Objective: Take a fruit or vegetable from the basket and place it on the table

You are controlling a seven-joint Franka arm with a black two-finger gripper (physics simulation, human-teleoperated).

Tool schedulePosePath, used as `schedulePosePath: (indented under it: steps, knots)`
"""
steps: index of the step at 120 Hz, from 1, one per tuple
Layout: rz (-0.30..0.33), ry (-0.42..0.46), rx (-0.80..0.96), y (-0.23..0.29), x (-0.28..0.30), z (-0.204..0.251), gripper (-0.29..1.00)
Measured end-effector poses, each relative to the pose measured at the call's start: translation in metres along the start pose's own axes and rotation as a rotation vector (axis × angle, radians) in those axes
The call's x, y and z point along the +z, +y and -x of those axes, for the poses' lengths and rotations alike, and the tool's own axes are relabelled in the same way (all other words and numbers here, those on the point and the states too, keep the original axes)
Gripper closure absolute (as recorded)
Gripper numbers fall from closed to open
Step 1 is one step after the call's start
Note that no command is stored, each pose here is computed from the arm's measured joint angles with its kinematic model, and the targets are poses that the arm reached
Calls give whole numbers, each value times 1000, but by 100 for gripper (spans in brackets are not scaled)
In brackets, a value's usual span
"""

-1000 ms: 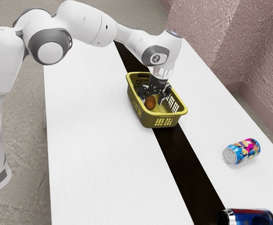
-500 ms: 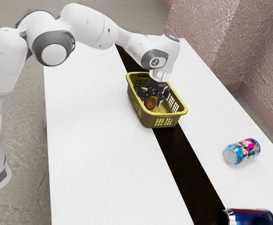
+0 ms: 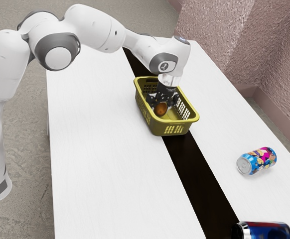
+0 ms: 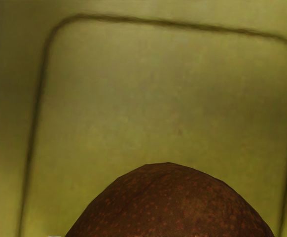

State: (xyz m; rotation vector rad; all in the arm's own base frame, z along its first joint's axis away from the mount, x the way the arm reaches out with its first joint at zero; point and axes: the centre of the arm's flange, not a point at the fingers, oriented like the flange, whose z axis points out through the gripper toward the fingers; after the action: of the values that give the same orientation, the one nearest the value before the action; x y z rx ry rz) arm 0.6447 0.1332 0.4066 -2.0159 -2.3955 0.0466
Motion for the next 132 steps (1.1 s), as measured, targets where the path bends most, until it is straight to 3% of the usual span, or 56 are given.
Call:
schedulePosePath:
  steps: [32,57,81,97,116,132]
  knots:
    - [3,1,3,0,-2,-1,29]
    - [3,4,-1,-1,-3,-4,39]
    - [56,6,19,-12,-41,10,39]
    - [155,71,96,-25,-104,40,40]
    - [391,214,269,-3,-199,135,43]
    - [544,257,370,37,-194,203,45]
